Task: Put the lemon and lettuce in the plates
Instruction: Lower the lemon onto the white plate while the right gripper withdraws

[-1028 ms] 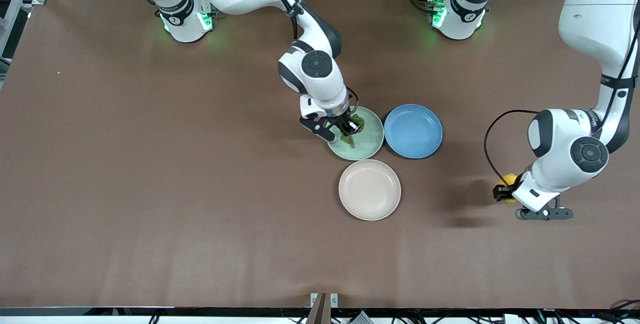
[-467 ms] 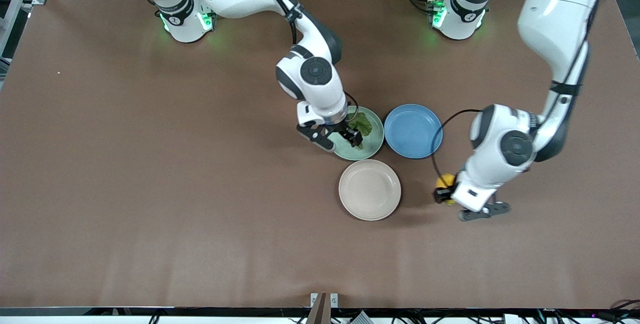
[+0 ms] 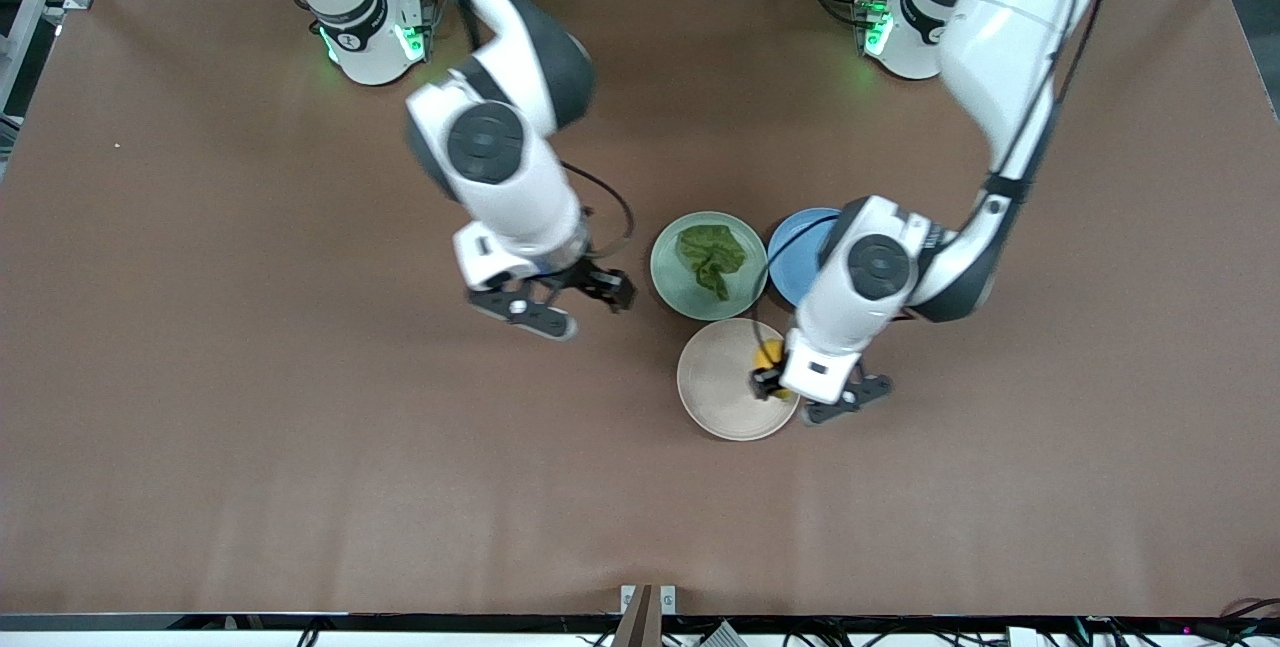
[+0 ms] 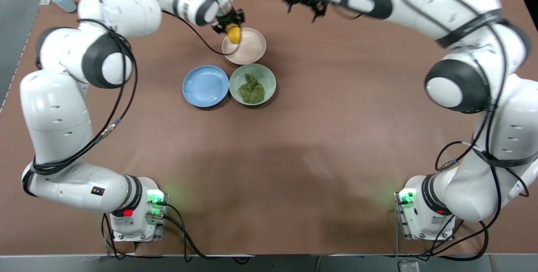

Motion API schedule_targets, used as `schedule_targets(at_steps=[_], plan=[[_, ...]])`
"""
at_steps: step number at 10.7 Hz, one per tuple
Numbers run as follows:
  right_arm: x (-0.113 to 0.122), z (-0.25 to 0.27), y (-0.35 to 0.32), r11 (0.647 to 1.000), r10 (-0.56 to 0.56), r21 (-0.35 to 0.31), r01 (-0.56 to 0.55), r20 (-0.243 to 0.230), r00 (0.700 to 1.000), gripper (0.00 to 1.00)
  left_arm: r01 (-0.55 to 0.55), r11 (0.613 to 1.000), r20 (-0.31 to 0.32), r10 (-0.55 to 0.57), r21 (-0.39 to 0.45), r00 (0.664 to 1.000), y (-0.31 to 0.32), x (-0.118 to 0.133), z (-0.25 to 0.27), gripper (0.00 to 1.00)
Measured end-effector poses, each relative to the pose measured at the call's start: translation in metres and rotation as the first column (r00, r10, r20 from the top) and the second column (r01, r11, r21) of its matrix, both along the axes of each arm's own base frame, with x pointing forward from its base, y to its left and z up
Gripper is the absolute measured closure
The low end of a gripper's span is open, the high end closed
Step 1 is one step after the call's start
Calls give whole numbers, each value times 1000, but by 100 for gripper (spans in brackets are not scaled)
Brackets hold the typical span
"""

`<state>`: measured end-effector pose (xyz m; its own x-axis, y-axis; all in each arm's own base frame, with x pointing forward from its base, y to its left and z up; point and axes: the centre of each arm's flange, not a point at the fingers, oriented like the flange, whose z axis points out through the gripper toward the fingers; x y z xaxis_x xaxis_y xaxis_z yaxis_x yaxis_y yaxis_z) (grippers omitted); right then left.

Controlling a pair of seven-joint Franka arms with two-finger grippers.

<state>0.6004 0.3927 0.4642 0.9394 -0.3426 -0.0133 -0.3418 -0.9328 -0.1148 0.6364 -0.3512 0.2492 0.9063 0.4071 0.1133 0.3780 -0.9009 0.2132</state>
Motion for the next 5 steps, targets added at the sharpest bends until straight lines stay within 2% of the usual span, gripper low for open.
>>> schedule_targets(at_steps=[2, 5], plan=[[13, 48, -68, 998, 66, -18, -66, -2, 998, 0, 0, 1000, 17, 0, -5, 1000, -21, -8, -25, 39], [33, 85, -168, 989, 145, -36, -145, 0, 989, 0, -12, 1000, 53, 12, 2, 999, -7, 8, -18, 4]])
